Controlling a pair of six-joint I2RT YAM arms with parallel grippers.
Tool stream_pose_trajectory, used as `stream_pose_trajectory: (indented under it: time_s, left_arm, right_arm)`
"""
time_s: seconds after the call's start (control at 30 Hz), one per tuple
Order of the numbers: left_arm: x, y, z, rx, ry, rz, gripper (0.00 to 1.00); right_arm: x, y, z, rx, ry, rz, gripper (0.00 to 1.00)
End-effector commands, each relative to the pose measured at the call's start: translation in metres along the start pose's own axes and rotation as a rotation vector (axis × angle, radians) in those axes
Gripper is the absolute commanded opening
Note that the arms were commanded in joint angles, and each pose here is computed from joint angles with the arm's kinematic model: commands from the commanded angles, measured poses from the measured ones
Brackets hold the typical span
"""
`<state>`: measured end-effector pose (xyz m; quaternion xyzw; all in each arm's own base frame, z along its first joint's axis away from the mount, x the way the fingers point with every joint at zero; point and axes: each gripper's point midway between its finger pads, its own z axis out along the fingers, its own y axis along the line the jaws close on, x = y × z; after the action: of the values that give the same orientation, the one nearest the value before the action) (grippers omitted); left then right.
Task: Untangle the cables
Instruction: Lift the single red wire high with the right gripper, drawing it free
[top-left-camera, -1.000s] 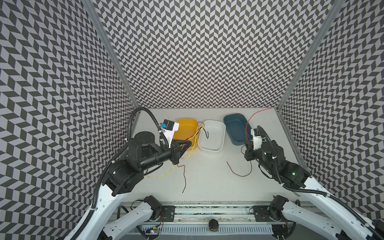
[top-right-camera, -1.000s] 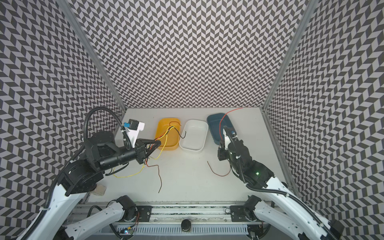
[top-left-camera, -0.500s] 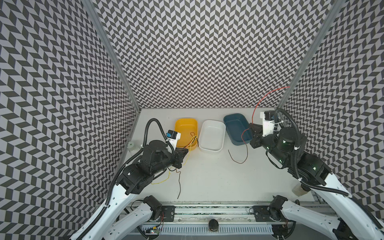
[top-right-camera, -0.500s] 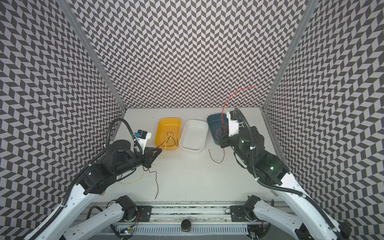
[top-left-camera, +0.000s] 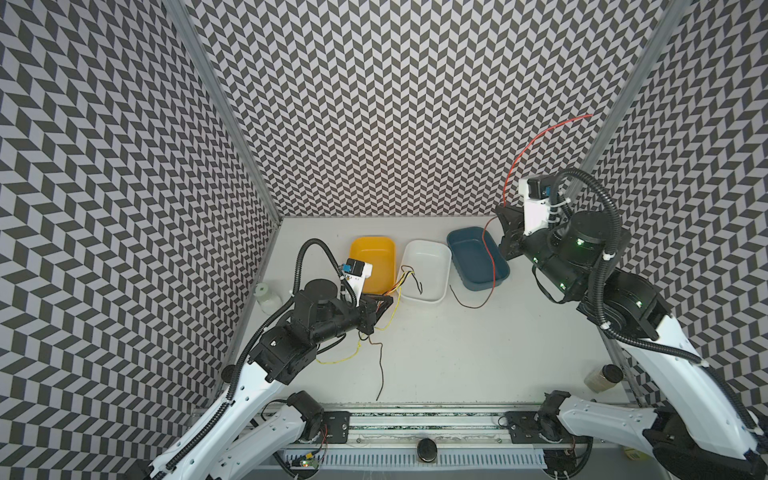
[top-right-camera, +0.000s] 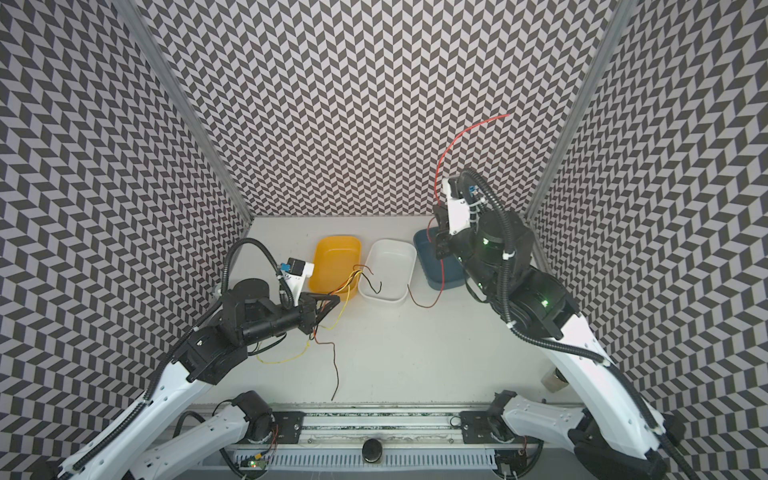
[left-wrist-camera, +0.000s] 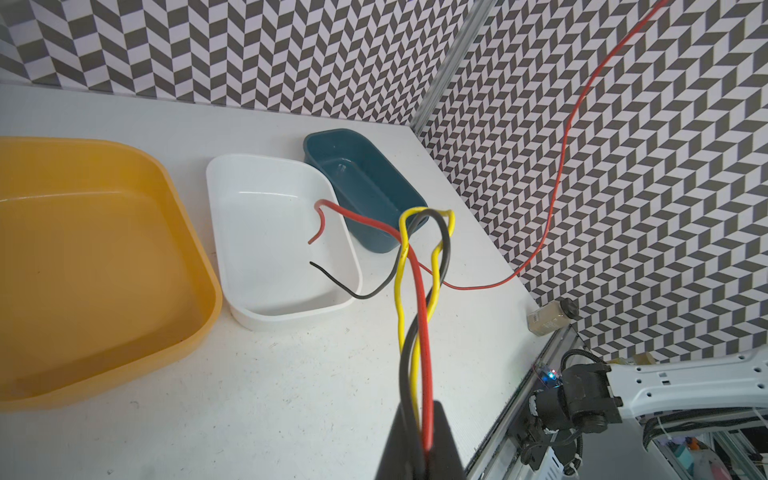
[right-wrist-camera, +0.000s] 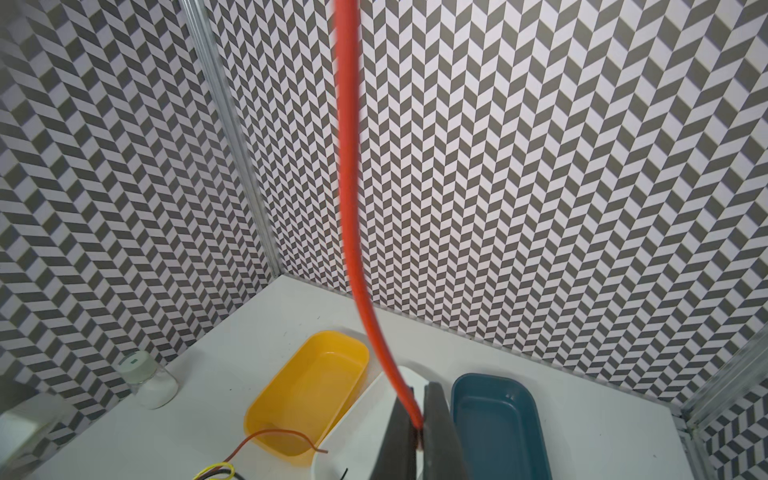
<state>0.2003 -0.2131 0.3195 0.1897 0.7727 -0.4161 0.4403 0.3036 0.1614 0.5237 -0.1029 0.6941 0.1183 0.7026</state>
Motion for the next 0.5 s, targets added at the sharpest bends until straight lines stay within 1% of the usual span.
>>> stream_pose_trajectory:
  time_s: [0.0, 0.13, 0.2, 0.3, 0.33, 0.37, 0.47]
  left_arm:
    - [-0.034, -0.014, -0.026, -0.019, -0.131, 0.09, 0.0]
    - [-0.045, 0.009, -0.058, -0.194, -0.267, 0.161, 0.0]
    - [-0.045, 0.023, -0.068, -0.281, -0.309, 0.164, 0.0]
    - [-0.044, 0.035, -0.078, -0.342, -0.368, 0.16, 0.0]
    - [-0.043, 0.04, -0.078, -0.368, -0.371, 0.158, 0.0]
    - [-0.044, 0.039, -0.089, -0.379, -0.407, 0.163, 0.0]
    - [-0.042, 0.049, -0.098, -0.438, -0.431, 0.155, 0.0]
  right_arm:
    - [-0.015, -0.008, 0.012, 0.055, -0.049, -0.077, 0.0]
    - [-0.021, -0.005, 0.023, 0.044, -0.071, -0.096, 0.0]
    - [-0.023, -0.006, 0.031, 0.045, -0.072, -0.107, 0.0]
    - [-0.025, -0.012, 0.043, 0.072, -0.076, -0.13, 0.0]
    - [-0.026, -0.017, 0.048, 0.093, -0.08, -0.135, 0.0]
    - [-0.028, -0.022, 0.051, 0.109, -0.082, -0.136, 0.0]
    - [-0.028, -0.026, 0.061, 0.122, -0.084, -0.132, 0.0]
